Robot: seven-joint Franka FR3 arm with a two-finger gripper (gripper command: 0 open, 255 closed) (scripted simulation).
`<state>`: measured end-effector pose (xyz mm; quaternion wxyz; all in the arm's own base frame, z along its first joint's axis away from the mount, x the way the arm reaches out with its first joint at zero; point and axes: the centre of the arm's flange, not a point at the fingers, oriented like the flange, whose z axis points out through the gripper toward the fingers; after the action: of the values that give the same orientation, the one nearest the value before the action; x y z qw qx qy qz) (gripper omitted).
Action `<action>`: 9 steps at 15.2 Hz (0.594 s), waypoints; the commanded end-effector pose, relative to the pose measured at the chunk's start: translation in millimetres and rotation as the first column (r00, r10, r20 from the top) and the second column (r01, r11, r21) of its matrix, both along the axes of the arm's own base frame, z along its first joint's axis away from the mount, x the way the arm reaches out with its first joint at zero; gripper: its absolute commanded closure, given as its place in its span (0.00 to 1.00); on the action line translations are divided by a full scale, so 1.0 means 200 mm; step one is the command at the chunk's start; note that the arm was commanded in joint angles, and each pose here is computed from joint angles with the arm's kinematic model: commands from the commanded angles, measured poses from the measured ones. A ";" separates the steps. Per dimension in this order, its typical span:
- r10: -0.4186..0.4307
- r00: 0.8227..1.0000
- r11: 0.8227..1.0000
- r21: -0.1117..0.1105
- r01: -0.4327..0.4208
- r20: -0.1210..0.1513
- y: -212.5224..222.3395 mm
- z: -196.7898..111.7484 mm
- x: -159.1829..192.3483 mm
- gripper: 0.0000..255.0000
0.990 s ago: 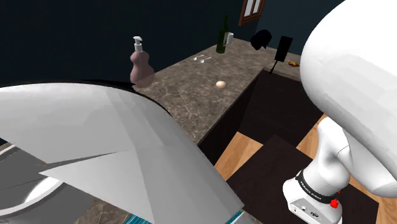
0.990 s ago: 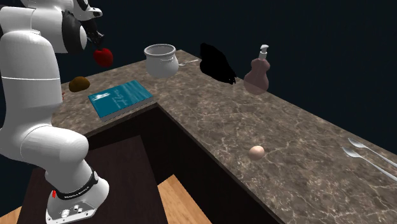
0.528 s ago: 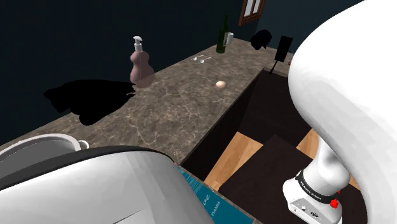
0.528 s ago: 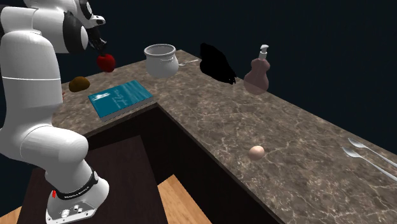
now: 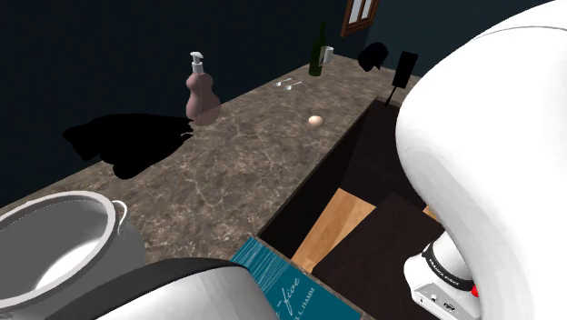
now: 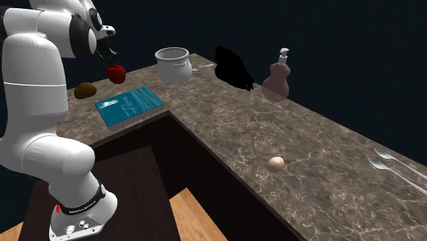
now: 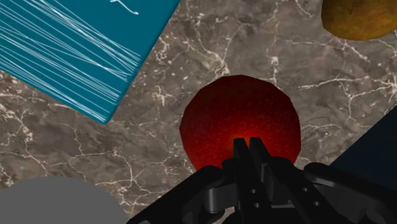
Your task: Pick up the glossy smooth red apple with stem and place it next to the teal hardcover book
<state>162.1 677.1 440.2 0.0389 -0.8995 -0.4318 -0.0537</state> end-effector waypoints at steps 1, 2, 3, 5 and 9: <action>0.000 1.000 1.000 0.001 0.000 0.000 0.00 -0.06 0.01 1.00; 0.000 1.000 1.000 0.001 0.000 0.000 0.00 -0.09 0.01 1.00; 0.000 1.000 1.000 0.001 0.000 0.000 0.00 -0.11 0.01 1.00; 0.000 1.000 1.000 0.001 0.000 0.000 0.00 -0.17 0.01 1.00; 0.000 1.000 1.000 0.001 0.000 0.000 0.00 -0.17 0.01 1.00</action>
<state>163.5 676.7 406.0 0.0390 -0.8995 -0.4318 -0.0538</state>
